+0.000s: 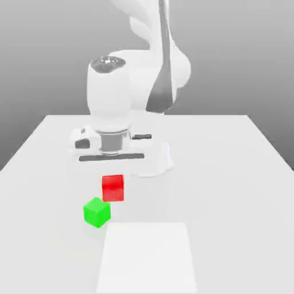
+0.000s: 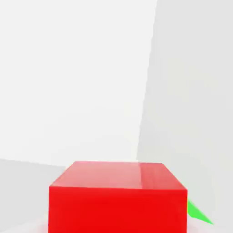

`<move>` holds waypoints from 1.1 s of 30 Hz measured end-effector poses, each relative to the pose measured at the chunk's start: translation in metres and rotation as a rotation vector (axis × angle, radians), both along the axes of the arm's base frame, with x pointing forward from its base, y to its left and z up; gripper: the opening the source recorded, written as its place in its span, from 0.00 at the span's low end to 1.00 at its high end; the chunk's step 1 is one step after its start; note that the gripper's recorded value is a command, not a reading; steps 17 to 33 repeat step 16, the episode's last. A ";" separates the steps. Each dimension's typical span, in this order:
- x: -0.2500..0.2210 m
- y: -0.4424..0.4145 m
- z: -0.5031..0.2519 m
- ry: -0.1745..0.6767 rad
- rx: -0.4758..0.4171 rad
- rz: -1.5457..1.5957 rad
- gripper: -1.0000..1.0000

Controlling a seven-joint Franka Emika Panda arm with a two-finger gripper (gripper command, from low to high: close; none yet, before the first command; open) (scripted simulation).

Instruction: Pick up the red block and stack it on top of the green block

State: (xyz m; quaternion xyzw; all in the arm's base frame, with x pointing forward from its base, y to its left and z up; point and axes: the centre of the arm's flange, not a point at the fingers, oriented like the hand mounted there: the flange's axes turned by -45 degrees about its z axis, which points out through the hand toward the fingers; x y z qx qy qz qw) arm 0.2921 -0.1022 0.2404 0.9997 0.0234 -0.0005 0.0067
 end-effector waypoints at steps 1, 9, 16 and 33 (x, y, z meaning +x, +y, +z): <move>-0.005 -0.007 0.002 0.000 0.002 -0.028 0.00; -0.017 -0.029 -0.026 -0.003 0.024 -0.115 0.00; -0.020 -0.029 -0.059 -0.001 0.016 -0.117 1.00; -0.020 -0.029 -0.059 -0.001 0.016 -0.117 1.00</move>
